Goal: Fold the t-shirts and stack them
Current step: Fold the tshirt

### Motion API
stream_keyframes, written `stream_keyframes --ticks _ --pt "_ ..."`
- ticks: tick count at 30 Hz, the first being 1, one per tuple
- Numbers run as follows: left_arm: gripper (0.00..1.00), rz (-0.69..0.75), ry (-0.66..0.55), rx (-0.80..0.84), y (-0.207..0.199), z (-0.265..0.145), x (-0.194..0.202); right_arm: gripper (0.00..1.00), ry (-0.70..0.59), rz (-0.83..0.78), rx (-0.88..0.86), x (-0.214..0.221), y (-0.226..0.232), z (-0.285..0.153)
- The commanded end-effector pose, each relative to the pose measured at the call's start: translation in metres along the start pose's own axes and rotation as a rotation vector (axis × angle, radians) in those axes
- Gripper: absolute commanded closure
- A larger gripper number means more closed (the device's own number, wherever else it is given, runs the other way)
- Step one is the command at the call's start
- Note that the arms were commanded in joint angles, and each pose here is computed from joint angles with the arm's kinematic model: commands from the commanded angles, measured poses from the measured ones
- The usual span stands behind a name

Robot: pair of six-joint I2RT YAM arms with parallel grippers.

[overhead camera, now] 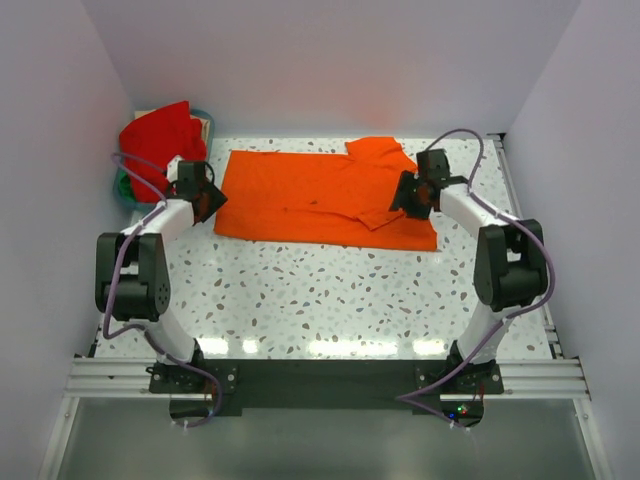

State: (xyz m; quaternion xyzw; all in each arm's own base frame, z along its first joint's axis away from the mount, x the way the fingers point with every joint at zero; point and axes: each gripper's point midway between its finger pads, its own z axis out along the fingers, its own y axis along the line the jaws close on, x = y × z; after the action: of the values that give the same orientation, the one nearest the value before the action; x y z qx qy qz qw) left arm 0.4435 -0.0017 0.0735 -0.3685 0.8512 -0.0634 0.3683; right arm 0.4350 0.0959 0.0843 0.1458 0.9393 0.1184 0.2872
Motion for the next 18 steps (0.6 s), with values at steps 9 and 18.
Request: stream_keyframes --ticks 9,18 --pt "0.5 -0.017 -0.029 0.091 -0.009 -0.013 -0.004 0.48 -0.017 0.011 -0.058 0.021 0.032 0.024" --pt "0.51 -0.014 -0.017 0.117 -0.012 -0.012 0.001 0.48 -0.009 0.024 -0.036 0.023 0.028 0.041"
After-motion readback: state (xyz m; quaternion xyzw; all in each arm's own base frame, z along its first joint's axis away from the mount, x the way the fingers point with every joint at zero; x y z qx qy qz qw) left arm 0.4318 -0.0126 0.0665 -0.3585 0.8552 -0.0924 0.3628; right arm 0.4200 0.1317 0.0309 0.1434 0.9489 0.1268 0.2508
